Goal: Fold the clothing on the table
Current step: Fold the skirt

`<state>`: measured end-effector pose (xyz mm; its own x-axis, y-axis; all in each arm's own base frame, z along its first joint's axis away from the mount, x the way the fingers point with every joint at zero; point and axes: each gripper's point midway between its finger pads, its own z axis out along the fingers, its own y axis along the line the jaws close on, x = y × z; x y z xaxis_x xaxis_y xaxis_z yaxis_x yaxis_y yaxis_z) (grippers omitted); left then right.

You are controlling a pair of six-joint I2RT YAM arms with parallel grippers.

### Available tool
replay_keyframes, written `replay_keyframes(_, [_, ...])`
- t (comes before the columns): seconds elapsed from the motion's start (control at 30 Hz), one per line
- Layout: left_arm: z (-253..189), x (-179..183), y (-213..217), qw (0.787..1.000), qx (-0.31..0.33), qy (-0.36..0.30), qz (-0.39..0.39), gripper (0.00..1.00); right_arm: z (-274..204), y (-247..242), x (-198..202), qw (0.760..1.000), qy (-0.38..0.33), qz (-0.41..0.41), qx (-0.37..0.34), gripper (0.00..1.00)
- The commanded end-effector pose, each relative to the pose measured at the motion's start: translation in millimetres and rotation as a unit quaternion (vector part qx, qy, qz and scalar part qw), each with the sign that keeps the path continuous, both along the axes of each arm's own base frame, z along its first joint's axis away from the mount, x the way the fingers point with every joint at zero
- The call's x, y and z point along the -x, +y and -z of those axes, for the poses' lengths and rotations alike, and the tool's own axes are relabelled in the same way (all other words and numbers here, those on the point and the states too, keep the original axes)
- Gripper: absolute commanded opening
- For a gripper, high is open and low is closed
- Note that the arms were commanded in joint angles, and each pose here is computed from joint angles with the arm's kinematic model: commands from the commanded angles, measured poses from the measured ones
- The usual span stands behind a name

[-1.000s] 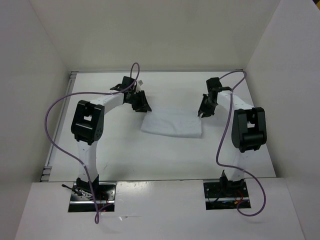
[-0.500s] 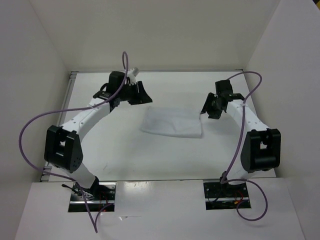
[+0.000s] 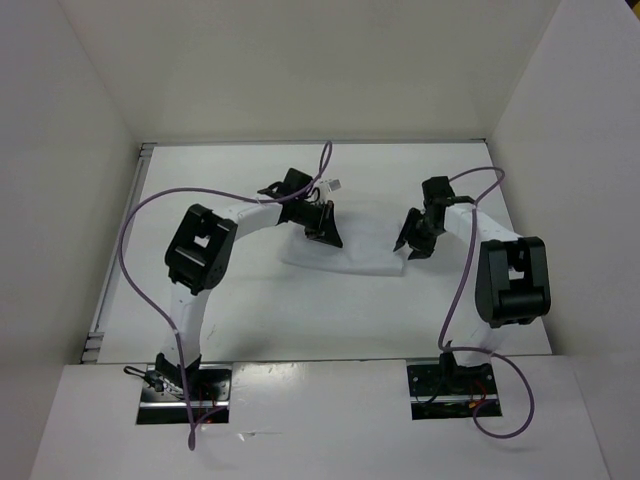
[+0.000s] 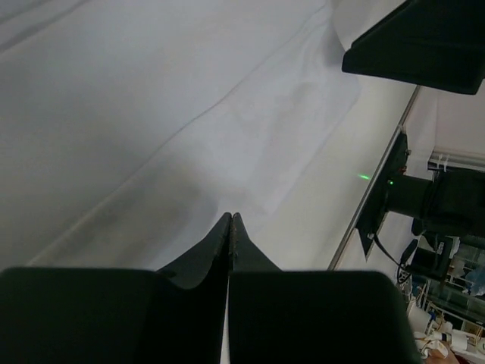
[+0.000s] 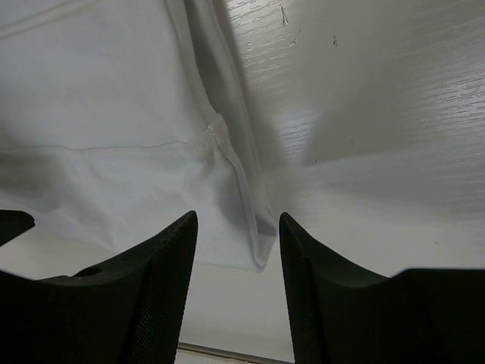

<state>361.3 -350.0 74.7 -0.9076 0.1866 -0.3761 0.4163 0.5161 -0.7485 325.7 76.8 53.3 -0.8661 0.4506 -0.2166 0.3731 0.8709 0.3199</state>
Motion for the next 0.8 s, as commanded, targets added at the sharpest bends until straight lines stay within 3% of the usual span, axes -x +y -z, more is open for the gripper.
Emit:
replay_keyframes(0.0, [-10.9,-8.2,-2.0,0.999,0.011,-0.036,0.033,0.00,7.1,1.8,-5.2,1.000,0.003,0.003,-0.014,0.53])
replay_keyframes(0.23, [57.8,-8.5,44.2,0.997,-0.069,0.009,-0.029,0.00,0.9,10.7,-9.0,0.999,-0.005,-0.006,-0.038,0.53])
replay_keyframes(0.77, [66.0,-30.0,83.1,0.992,-0.090,0.010,-0.088,0.00,19.1,24.2,-24.4,0.997,0.002,-0.020,-0.074,0.48])
